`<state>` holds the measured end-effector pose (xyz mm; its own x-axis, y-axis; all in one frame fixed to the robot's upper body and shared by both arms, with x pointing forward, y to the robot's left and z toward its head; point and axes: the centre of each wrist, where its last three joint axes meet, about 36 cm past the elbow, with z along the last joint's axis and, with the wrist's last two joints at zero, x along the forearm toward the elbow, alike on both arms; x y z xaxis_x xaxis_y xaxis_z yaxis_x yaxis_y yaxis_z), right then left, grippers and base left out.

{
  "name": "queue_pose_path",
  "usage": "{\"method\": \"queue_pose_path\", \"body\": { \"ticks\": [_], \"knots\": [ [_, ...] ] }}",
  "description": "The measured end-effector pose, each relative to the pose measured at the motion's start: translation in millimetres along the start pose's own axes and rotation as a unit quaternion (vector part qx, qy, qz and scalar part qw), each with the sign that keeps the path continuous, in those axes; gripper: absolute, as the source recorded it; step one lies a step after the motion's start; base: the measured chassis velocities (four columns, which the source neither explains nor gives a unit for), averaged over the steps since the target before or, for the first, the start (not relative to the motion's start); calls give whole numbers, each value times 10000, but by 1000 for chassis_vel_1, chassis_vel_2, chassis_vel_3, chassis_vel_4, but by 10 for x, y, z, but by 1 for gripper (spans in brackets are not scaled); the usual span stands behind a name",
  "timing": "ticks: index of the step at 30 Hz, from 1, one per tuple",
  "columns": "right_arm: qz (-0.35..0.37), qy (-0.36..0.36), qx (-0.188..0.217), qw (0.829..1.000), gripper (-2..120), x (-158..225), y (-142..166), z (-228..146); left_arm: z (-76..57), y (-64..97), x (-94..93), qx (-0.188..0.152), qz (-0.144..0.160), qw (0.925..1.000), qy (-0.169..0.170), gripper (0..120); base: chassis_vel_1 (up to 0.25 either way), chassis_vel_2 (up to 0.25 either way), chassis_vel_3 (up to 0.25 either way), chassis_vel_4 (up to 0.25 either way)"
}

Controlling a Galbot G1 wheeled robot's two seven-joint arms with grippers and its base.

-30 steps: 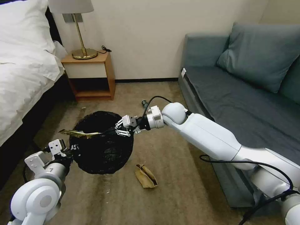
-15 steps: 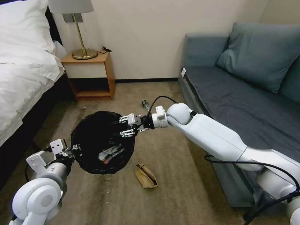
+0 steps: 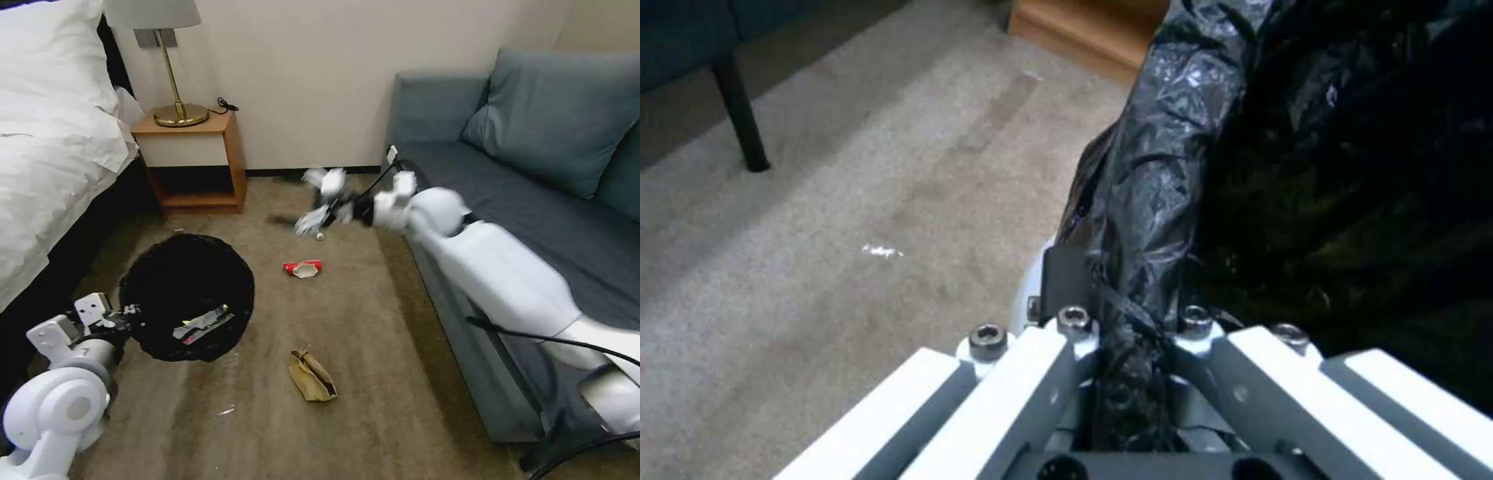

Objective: Pick up the trash bin, then pick up the garbage on the floor and place it into the trash bin.

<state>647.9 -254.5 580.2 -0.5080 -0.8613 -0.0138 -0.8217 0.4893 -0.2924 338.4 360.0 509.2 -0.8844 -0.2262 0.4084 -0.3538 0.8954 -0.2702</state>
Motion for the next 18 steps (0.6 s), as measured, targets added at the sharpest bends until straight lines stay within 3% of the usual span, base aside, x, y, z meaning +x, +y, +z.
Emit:
{"method": "queue_pose_path", "body": {
  "ticks": [2, 8, 10, 15, 16, 18],
  "knots": [
    [397, 499, -334, 9974, 100, 164, -71, 239, -16, -14, 12, 33, 17, 10000, -19, 1, 0, 0, 0, 0],
    [1049, 1475, -697, 9810, 100, 306, -12, 709, -37, -48, 44, 80, 65, 9999, -51, 1, 0, 0, 0, 0],
    [1318, 2123, -1175, 9611, 100, 220, 202, 1062, -35, -58, 63, 86, 60, 9999, -55, 1, 0, 0, 0, 0],
    [1363, 2559, -1618, 9433, 100, 57, 470, 1256, -48, -70, 96, 91, 52, 9999, -75, 1, 0, 0, 0, 0],
    [1381, 2816, -1940, 9295, 100, -31, 689, 1362, -65, -78, 132, 94, 62, 9999, -103, 1, 0, 0, 0, 0],
    [1400, 2982, -2154, 9193, 100, -88, 842, 1433, -69, -79, 149, 91, 66, 9999, -109, 1, 0, 0, 0, 0]
  ]
}}
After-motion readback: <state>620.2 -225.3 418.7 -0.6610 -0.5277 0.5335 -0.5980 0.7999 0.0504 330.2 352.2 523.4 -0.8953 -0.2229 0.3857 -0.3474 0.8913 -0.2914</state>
